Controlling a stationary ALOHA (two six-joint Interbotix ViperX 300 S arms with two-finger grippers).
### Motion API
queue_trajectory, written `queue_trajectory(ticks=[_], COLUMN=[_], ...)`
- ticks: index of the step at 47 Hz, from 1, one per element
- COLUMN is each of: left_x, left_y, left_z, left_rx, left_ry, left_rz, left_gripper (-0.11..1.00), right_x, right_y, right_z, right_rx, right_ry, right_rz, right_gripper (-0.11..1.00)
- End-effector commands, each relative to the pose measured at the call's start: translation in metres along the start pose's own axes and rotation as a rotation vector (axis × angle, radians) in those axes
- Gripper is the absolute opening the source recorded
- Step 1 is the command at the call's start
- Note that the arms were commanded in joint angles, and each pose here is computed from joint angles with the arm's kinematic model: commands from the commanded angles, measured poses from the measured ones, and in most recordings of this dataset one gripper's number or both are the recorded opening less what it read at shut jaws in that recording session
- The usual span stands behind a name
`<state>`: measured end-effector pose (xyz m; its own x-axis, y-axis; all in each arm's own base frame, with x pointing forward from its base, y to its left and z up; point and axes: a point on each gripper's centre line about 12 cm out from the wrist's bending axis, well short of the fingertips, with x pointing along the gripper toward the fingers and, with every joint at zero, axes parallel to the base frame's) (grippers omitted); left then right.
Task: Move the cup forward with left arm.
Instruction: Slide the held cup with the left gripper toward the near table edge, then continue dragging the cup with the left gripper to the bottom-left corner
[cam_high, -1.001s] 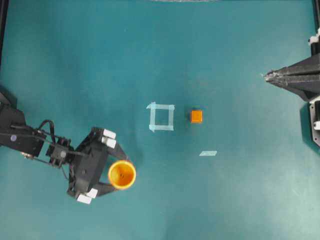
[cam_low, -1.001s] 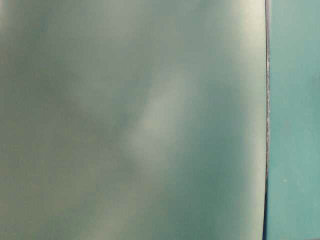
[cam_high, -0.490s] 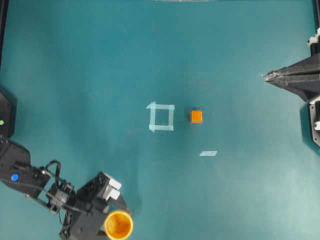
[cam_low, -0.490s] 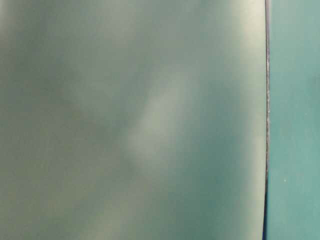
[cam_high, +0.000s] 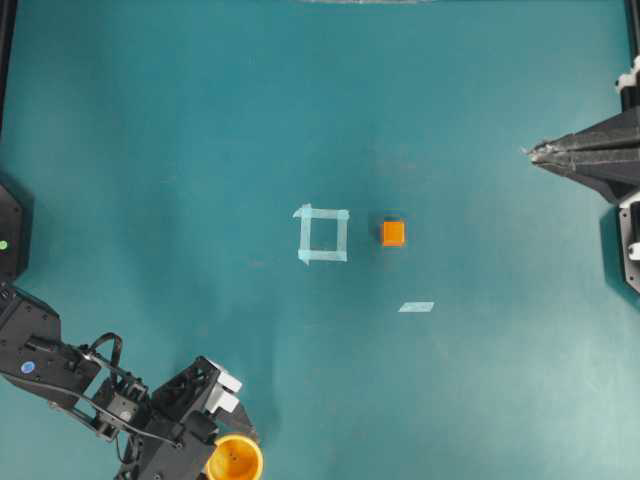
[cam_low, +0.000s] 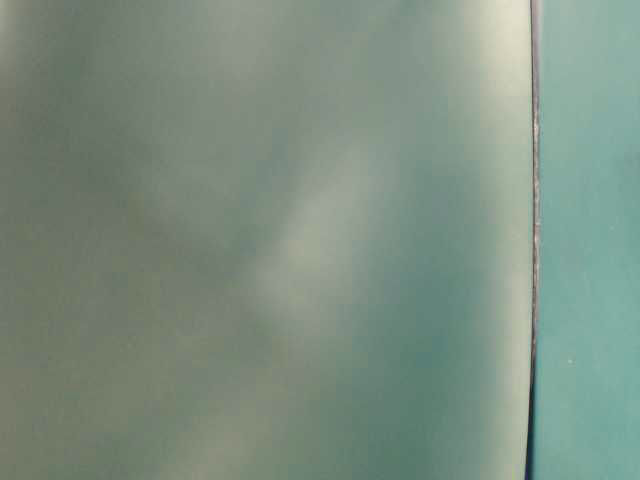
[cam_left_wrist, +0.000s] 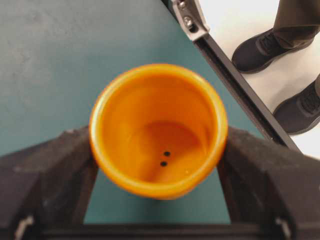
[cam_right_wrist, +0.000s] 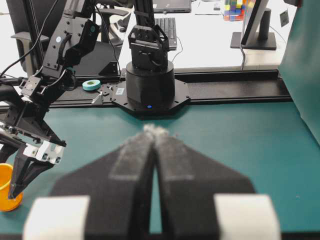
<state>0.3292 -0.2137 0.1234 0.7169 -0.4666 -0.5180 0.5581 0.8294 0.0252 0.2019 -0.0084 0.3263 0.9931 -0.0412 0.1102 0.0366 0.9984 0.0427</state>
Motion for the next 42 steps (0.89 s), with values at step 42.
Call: queue_trajectory(ticks=[42], left_x=[-0.0007], left_y=[-0.0013], left_z=[0.0153], left_rx=[0.012], left_ry=[-0.045], left_rz=[-0.002], left_gripper=[0.71], right_x=[0.0021], right_y=[0.0003], right_z=[0.0159], right_rx=[0.003], right_ry=[-0.043], right_rz=[0.0], right_gripper=[0.0])
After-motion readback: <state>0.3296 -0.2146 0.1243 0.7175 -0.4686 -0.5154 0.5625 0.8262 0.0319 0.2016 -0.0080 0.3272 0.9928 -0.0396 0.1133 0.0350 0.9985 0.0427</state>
